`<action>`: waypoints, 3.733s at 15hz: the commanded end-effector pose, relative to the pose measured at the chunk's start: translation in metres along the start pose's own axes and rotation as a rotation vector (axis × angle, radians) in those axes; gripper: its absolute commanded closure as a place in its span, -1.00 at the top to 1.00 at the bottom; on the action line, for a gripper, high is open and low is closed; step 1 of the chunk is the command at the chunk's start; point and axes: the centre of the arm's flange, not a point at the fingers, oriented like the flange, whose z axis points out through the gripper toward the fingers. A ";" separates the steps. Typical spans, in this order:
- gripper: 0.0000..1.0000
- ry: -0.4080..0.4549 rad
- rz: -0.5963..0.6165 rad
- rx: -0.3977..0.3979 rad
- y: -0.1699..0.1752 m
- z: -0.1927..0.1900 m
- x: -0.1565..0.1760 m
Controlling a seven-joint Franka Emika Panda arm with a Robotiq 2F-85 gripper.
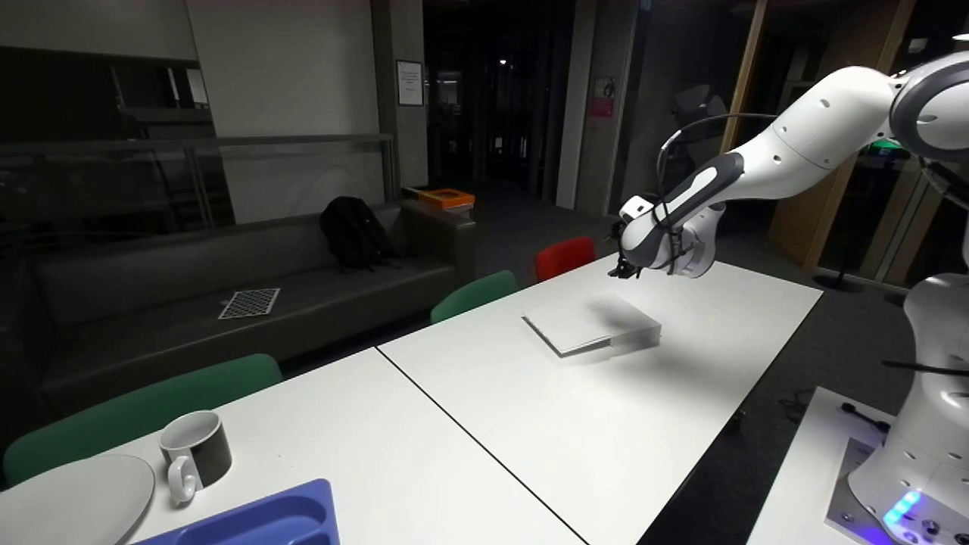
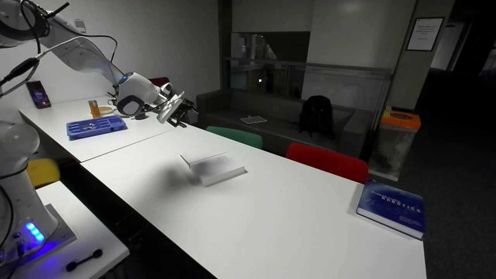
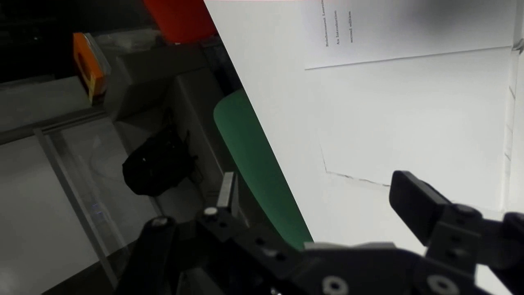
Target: Close the book
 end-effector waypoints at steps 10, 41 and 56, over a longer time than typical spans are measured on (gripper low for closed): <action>1.00 0.085 -0.035 0.126 -0.097 0.019 0.026; 1.00 0.022 0.019 0.253 -0.114 0.131 0.012; 1.00 0.045 -0.007 0.291 -0.133 0.105 0.024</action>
